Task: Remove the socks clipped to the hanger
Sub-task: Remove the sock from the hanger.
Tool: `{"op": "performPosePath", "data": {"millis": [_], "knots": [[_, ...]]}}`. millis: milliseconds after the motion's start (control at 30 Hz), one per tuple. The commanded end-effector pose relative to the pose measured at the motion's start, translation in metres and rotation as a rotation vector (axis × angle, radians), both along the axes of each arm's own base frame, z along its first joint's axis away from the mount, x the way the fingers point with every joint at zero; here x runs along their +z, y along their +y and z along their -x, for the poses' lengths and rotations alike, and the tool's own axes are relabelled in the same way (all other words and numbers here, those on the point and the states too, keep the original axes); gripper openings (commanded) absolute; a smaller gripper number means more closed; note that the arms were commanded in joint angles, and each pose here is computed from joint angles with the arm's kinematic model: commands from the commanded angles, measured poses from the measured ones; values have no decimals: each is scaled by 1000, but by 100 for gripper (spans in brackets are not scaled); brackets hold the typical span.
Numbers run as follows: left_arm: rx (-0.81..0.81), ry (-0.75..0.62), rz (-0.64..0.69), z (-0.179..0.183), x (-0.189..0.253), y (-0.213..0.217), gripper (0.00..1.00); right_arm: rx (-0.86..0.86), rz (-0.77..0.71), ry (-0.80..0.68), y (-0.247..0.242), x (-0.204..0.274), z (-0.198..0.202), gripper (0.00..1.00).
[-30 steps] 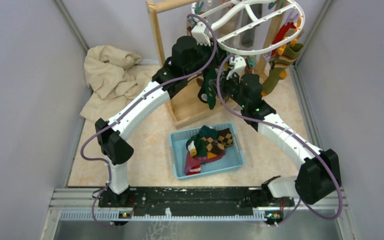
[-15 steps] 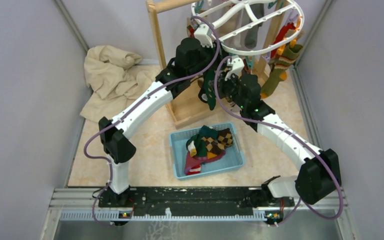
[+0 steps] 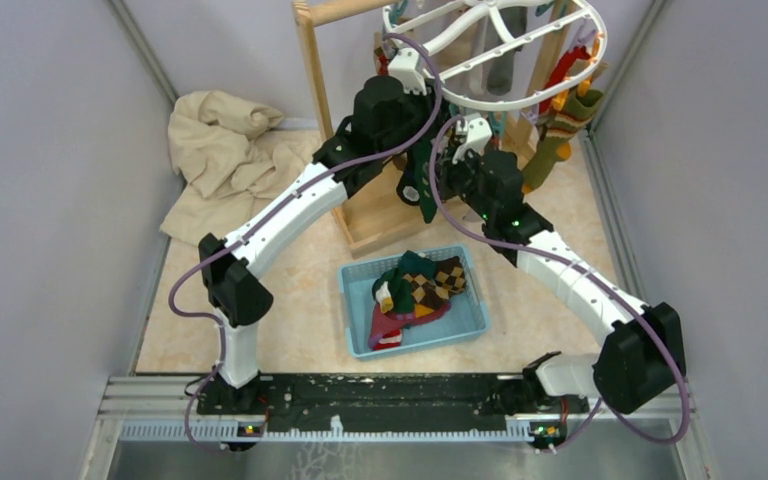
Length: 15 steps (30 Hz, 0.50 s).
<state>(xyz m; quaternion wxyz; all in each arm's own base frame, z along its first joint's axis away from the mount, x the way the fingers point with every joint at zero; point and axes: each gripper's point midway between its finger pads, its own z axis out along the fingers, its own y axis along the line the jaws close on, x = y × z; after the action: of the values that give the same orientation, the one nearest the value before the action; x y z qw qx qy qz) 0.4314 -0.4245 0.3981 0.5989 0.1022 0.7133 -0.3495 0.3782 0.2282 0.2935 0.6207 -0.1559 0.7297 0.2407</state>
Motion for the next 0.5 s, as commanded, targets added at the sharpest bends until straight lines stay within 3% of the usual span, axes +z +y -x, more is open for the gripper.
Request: {"op": "performPosePath", "data": {"millis": [0, 100, 233, 333, 467], "knots": [[29, -94, 30, 4, 41, 15, 38, -31, -2, -45, -8, 14, 6, 0], [5, -107, 21, 6, 43, 18, 32, -41, 2, -41, -11, 13, 8, 0], [-45, -126, 22, 10, 47, 20, 32, -33, -5, -33, -11, 10, 12, 0], [-105, -167, 9, 16, 53, 19, 47, -32, -5, -23, -11, 7, 14, 0], [-174, -199, -8, 19, 56, 26, 59, -24, -10, -21, -13, 7, 17, 0]]}}
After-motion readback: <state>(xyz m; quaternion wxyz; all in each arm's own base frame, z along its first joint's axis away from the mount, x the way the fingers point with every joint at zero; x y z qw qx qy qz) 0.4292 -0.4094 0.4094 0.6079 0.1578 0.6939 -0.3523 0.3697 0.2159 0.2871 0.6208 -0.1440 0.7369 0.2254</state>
